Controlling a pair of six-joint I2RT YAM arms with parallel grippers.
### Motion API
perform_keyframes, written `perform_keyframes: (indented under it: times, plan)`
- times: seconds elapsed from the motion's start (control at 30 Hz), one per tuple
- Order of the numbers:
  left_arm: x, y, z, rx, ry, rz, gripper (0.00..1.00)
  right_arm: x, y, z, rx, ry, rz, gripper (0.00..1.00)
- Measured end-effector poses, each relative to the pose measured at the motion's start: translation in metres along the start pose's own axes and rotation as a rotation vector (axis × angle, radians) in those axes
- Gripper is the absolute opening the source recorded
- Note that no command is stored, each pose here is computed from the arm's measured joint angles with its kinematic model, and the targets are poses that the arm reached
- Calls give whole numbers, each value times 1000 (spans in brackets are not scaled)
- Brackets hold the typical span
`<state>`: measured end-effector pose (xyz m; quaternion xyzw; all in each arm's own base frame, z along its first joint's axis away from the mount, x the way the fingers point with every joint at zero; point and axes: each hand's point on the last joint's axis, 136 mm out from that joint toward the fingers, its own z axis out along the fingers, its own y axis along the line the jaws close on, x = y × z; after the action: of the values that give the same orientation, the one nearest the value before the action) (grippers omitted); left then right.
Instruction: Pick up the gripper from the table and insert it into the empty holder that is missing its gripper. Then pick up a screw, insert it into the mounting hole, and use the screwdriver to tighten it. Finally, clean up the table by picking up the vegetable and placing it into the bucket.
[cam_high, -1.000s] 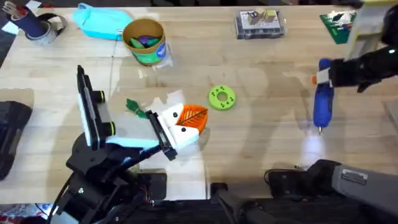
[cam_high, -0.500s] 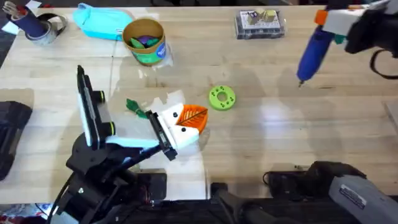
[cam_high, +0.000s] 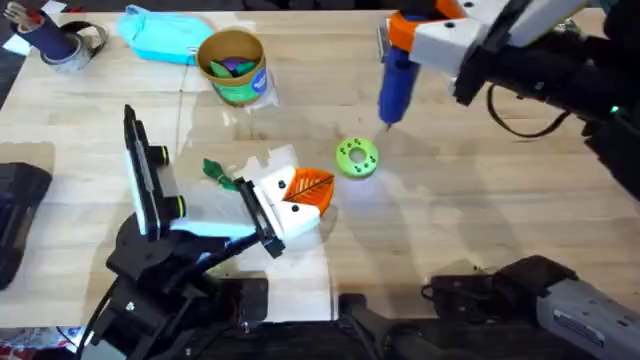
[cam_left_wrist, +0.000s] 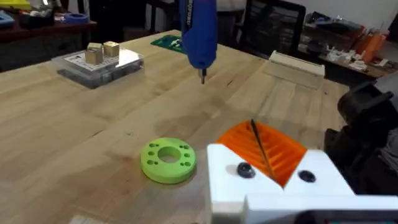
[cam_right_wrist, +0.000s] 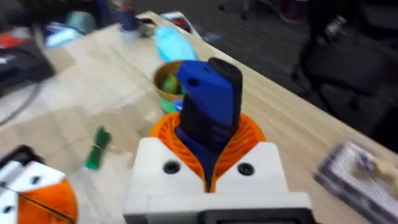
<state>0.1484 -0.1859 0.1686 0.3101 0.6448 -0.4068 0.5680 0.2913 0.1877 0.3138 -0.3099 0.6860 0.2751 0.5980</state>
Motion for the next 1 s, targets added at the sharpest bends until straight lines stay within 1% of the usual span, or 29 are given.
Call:
perform_keyframes:
  times: [0.13,0.3,0.33,0.4,0.53,0.67,1.0]
  plan:
    - [0,0,0,0,0,0,14,-23,43,6,-153,-88,-44,25]
    - [0,0,0,0,0,0,14,-47,94,3,-329,-195,-106,25]
    - [0,0,0,0,0,0,14,-59,130,-3,-445,-251,-130,25]
    - [0,0,0,0,0,0,14,-65,144,-7,-491,-278,-124,25]
    - [0,0,0,0,0,0,14,-73,162,-11,-544,-300,-76,25]
    - [0,0,0,0,0,0,14,-73,170,-10,-546,-292,-28,25]
    - [0,0,0,0,0,0,14,-70,169,6,-503,-283,12,25]
